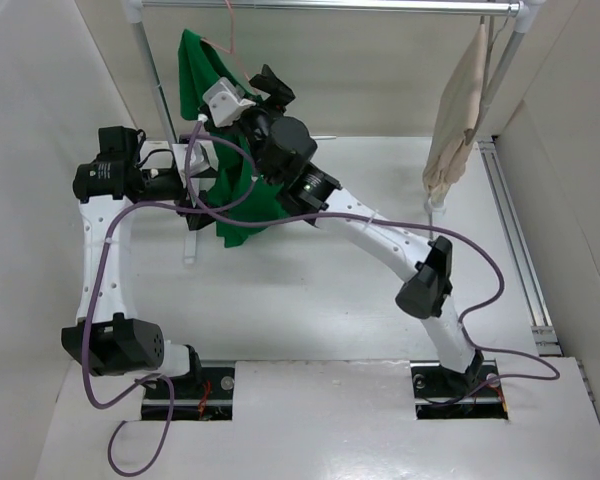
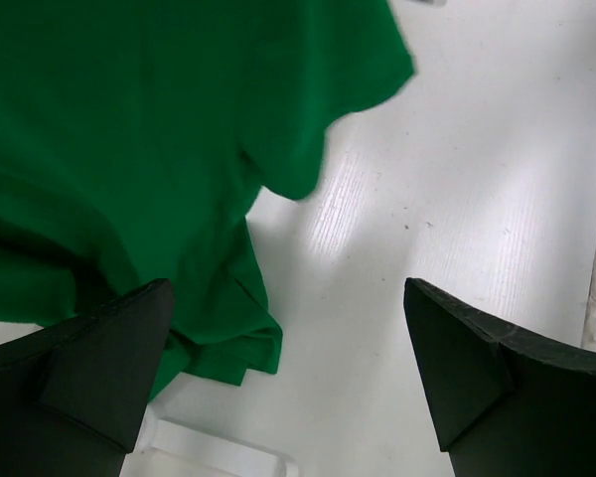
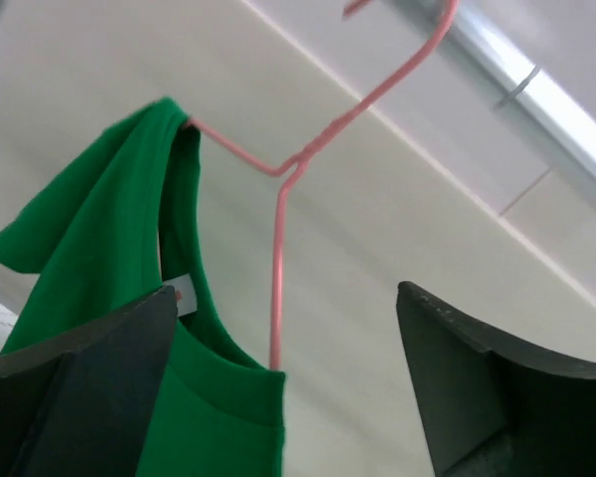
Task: Place the t-shirt on the hanger
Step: Hang the hanger with tshirt onto the clothesline
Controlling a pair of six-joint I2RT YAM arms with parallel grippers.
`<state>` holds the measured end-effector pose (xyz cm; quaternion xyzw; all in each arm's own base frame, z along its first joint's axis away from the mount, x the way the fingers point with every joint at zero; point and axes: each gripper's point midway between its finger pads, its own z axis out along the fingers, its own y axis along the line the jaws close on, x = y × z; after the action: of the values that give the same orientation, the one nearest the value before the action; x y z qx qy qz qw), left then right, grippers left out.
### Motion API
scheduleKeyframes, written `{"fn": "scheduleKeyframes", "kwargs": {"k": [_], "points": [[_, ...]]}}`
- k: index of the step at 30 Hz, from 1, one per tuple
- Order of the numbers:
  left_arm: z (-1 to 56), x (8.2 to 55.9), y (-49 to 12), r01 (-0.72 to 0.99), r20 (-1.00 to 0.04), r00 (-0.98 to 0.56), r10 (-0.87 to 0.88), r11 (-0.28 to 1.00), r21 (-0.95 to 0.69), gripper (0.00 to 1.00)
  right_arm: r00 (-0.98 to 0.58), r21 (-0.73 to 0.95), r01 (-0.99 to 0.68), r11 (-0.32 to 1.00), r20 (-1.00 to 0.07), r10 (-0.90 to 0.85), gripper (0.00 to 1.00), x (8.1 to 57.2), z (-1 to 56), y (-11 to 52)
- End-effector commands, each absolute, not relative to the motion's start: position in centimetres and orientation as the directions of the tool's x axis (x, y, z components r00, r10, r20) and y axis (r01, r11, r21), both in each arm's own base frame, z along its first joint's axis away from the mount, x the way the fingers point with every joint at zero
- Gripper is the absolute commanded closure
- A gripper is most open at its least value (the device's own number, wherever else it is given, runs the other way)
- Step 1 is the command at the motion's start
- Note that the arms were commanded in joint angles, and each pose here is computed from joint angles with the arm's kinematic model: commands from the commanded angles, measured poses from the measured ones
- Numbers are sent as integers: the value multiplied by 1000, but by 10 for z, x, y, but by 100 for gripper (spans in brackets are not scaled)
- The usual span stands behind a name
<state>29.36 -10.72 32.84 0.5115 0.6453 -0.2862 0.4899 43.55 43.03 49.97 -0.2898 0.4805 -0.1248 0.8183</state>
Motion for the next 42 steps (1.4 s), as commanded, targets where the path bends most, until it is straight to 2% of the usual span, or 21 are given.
{"fn": "scheduleKeyframes", "kwargs": {"k": [1,5,8,10,14,18,19,21,23,26,30,34,37,42], "points": [[335,283,-113,947,-939,31,342,290,137,0,630,-489,-97,867,-705,-327,0,373,584,405],[327,291,-107,937,-922,29,386,311,159,0,675,-513,-182,839,-685,-273,0,338,594,396],[301,304,-91,915,-885,-65,460,382,132,0,740,-536,-233,811,-639,-209,0,301,625,368],[281,318,-69,877,-822,-113,558,445,181,0,769,-606,-303,735,-611,-187,0,282,614,373],[263,338,-39,809,-747,-190,637,533,249,0,718,-668,-418,615,-658,-227,0,254,577,346],[248,354,-24,743,-732,-262,629,615,262,0,482,-556,-559,615,-821,-305,0,283,477,326],[246,364,-20,722,-732,-250,634,626,296,0,336,-440,-594,674,-896,-289,0,302,437,306],[231,369,-7,679,-706,-290,646,659,324,0,151,-309,-612,728,-949,-276,0,318,386,285],[205,369,2,655,-682,-327,654,677,335,0,-61,-178,-590,788,-963,-263,0,335,320,260],[172,355,14,639,-630,-385,675,687,346,0,-263,-110,-561,820,-916,-303,0,340,251,236],[151,335,18,670,-578,-358,733,633,388,0,-397,-106,-544,832,-842,-366,0,336,195,218],[128,328,35,628,-520,-384,763,629,459,0,-451,-96,-486,868,-823,-344,0,333,173,203],[116,329,40,531,-565,-458,686,722,444,0,-480,-97,-460,883,-809,-339,0,337,169,195],[120,330,29,499,-640,-473,605,783,372,0,-511,-108,-471,875,-776,-370,0,339,155,196]]}}
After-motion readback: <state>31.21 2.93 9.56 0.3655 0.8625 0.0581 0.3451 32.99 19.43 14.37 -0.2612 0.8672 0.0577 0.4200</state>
